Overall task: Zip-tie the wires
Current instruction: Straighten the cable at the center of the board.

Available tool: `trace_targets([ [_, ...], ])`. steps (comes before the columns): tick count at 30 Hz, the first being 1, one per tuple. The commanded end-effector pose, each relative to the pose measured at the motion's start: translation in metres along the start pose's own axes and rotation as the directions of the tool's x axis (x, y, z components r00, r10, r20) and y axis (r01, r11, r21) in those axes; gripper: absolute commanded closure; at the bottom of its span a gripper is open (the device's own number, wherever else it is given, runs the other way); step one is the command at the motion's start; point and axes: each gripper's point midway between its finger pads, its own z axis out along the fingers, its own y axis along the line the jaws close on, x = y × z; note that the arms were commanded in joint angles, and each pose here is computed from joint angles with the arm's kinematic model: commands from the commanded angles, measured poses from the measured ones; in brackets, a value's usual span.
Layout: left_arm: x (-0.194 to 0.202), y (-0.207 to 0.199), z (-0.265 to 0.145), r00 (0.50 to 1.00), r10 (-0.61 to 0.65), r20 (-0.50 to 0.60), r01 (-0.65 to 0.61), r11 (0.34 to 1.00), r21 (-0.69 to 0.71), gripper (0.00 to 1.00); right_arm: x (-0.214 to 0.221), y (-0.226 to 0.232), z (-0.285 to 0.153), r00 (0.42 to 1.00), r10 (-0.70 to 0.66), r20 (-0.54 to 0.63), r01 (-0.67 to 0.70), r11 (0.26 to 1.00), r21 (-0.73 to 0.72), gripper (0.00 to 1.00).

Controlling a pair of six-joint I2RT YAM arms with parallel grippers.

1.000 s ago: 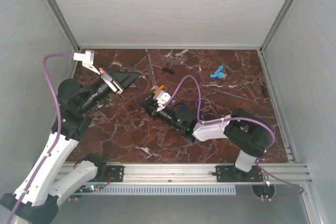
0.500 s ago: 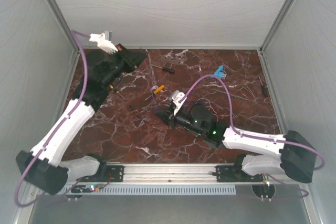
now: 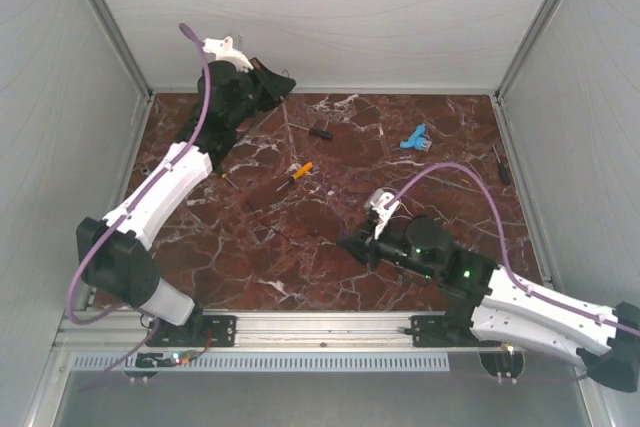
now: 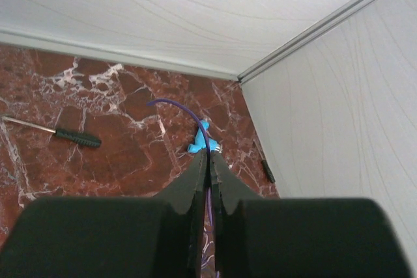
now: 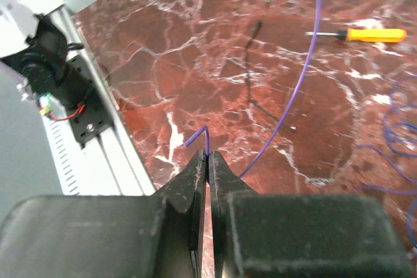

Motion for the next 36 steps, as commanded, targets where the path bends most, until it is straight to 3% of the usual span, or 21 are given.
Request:
trace_targets([
  [1,-0.004,-0.023,0.015,1.0,-0.009,0.018,0.007,0.996,0.088,1.0,-0.011,-0.038,-0.027,0.999,0.033,0.014,-0.035,0.97,0.24,1.0],
  [8,0.03,-0.02,0.039,0.999,-0.011,-0.044,0.015,0.996,0.083,1.0,-0.018,-0.071,-0.06,0.994,0.078,0.083,-0.107,0.891,0.441,1.0],
  [15,0.088,-0.027,0.063,0.989,0.01,-0.149,0.01,0.992,0.129,1.0,0.002,-0.099,-0.087,0.973,0.181,0.141,-0.229,0.771,0.595,1.0],
  [20,0.145,-0.038,0.083,0.966,0.065,-0.252,-0.012,0.978,0.206,1.0,0.03,-0.109,-0.096,0.938,0.282,0.202,-0.344,0.692,0.635,1.0],
  [26,0.201,-0.044,0.101,0.933,0.108,-0.342,-0.009,0.961,0.277,1.0,0.066,-0.128,-0.104,0.916,0.33,0.227,-0.387,0.583,0.715,1.0],
  [36,0.241,-0.051,0.115,0.907,0.111,-0.406,0.04,0.937,0.346,1.0,0.093,-0.154,-0.119,0.882,0.374,0.287,-0.435,0.407,0.804,1.0],
])
